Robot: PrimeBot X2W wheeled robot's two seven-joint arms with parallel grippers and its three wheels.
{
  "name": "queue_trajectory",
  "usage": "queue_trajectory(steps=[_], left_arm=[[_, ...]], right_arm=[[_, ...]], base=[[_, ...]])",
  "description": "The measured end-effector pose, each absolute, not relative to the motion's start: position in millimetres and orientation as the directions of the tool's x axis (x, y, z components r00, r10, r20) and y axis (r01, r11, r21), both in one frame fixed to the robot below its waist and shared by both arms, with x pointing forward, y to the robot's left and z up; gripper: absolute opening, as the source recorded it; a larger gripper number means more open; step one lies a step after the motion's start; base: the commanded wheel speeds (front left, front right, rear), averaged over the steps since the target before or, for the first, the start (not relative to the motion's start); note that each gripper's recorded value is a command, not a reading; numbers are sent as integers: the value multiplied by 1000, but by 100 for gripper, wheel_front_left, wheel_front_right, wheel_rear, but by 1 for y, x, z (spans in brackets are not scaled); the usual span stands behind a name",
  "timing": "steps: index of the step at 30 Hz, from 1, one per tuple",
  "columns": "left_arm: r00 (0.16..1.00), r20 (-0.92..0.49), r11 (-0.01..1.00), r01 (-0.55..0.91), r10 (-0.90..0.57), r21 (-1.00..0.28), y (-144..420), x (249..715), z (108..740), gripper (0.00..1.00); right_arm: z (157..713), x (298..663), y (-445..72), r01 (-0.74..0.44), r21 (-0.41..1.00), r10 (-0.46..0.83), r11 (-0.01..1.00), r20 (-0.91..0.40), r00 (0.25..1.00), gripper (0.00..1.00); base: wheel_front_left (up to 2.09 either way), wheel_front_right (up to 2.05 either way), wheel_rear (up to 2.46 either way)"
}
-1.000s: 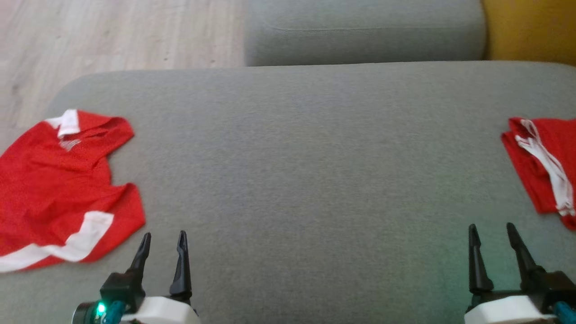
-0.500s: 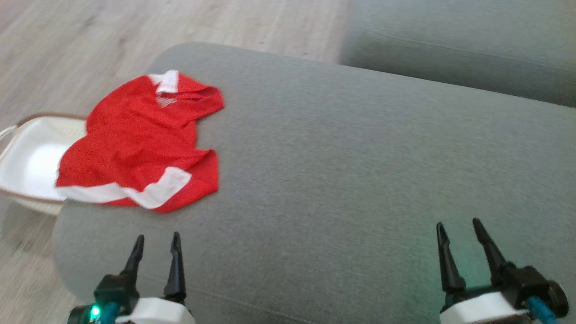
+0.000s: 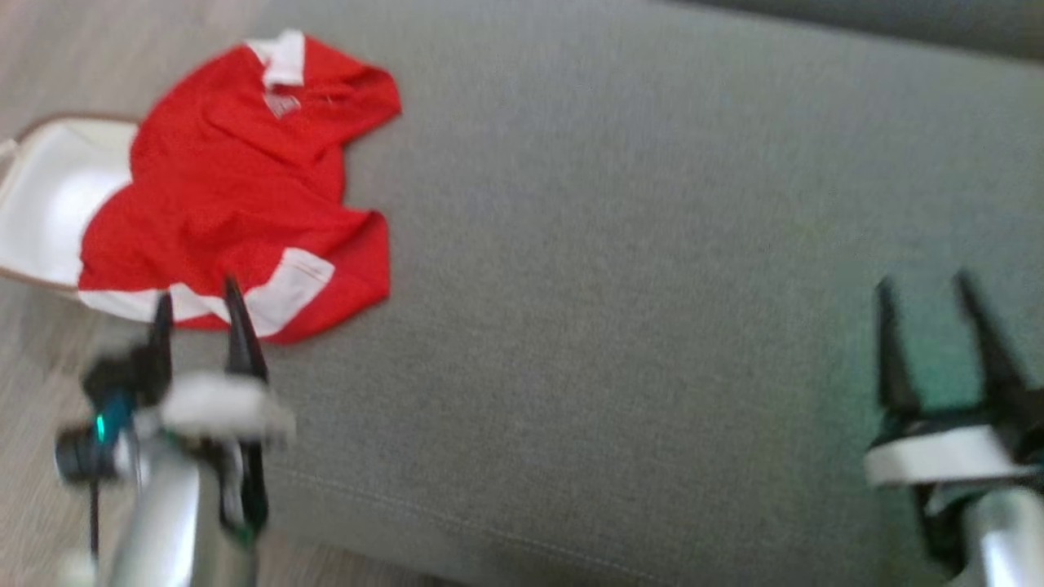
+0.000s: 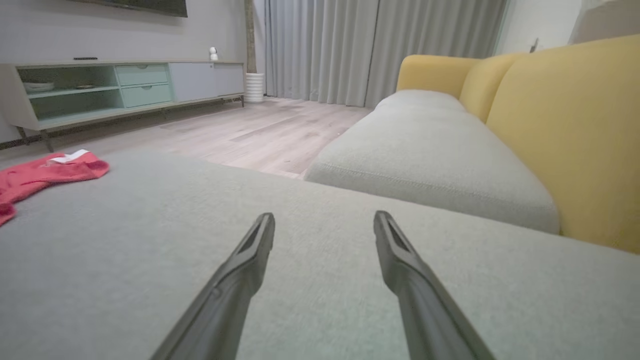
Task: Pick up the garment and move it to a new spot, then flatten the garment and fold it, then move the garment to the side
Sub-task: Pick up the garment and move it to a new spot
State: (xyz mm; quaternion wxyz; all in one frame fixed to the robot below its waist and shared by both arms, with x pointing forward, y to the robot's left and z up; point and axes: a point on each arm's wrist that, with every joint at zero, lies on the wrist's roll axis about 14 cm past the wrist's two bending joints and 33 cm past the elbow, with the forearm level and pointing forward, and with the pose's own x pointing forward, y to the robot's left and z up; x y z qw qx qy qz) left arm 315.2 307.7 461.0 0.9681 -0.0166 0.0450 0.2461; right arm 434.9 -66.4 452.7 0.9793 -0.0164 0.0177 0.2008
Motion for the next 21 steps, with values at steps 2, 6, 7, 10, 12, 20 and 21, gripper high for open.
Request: queue_trajectory(steps=[2,6,7,10,12,20,21], left_arm=[[864,-111,870,-493,491,13,319,341,457,100],[845,-150,857,-510,514,65,342,395,453,100],[833,-176,850,-522,525,69,347,404,449,100],[784,-305,838,-534,541,113,359,417,419,100],[734,-403,829,-541,547,142,361,416,393,100],[616,-619,847,-507,487,162,354,416,350,0],[641,-602,852,-505,477,138,350,418,356,0]], right_arm=[[451,453,-75,-383,-51,381,923,-30,924,100],[427,472,-88,-386,-84,380,919,-71,922,100],[421,474,-89,-388,-83,382,918,-84,921,100],[407,482,-89,-391,-74,383,918,-100,918,100],[403,486,-90,-388,-69,381,919,-99,919,100],[405,485,-108,-353,-71,345,933,-99,933,100],[411,484,-110,-343,-76,337,936,-88,938,100]], base=[[0,0,0],[0,0,0],[0,0,0],[0,0,0],[0,0,0],[0,0,0],[0,0,0]])
